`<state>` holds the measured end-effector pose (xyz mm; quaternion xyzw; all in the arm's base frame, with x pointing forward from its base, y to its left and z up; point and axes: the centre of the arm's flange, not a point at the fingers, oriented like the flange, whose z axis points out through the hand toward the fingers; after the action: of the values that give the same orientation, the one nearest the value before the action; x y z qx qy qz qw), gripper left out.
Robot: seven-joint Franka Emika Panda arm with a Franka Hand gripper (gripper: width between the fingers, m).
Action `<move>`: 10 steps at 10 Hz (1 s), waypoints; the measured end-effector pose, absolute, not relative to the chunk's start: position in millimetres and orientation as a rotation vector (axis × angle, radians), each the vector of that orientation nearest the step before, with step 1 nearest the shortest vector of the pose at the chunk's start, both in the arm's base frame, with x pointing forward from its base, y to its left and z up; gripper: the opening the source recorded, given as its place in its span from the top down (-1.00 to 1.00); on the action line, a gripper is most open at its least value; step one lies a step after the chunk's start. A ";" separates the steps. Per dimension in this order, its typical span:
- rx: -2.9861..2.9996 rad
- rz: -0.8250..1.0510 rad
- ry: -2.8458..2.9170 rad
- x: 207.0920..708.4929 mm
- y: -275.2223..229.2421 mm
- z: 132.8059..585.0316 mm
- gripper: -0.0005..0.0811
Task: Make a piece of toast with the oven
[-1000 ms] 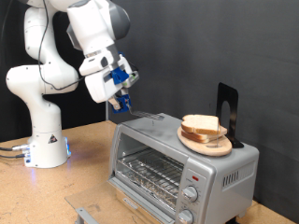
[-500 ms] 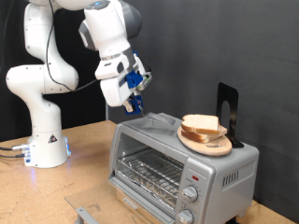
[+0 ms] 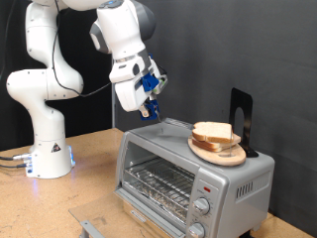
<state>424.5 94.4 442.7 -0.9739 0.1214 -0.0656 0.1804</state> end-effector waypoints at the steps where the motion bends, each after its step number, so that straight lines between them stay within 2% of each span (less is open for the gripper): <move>1: -2.744 -0.187 0.357 427.0 95.4 445.4 -0.16; 6: -2.731 -0.147 0.398 436.3 93.8 437.6 -0.16; 10: -2.717 -0.188 0.360 438.0 91.1 440.6 -0.16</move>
<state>438.0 91.1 440.6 -0.9699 0.1285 -0.0670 0.1958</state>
